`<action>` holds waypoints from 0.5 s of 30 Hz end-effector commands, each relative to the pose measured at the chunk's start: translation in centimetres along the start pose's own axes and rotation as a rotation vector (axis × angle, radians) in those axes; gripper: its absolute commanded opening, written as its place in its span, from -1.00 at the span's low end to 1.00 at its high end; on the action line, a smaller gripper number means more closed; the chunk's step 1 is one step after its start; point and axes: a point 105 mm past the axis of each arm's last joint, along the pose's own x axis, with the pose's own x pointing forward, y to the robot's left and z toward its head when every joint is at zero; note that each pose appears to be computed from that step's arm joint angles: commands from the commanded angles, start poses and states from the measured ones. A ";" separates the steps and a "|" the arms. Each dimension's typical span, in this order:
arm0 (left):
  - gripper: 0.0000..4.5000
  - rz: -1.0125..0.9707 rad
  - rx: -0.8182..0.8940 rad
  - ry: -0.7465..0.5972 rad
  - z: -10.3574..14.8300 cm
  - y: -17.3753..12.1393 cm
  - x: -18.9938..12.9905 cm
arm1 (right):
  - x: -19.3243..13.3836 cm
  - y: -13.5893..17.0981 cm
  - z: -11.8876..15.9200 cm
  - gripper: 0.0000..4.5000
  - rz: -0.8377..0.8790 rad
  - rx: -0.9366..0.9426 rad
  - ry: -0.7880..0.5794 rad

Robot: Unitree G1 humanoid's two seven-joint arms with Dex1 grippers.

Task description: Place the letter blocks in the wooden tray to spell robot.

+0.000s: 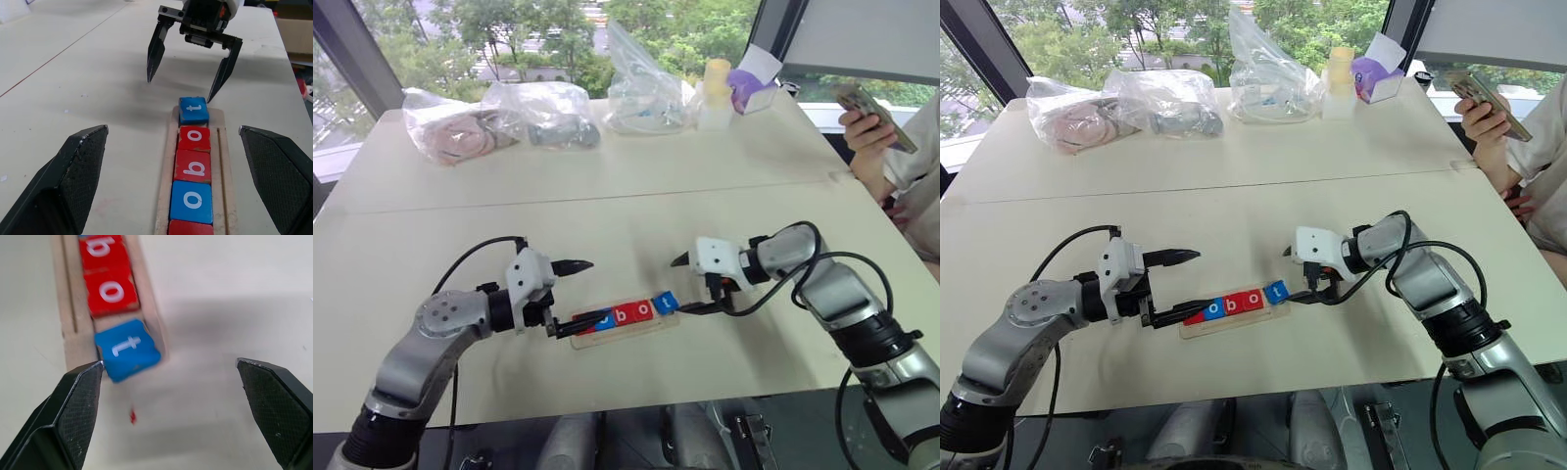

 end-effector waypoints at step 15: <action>1.00 -0.006 0.019 -0.023 0.0 -0.5 -0.1 | -1.6 -3.0 0.4 0.98 -0.105 -0.050 0.010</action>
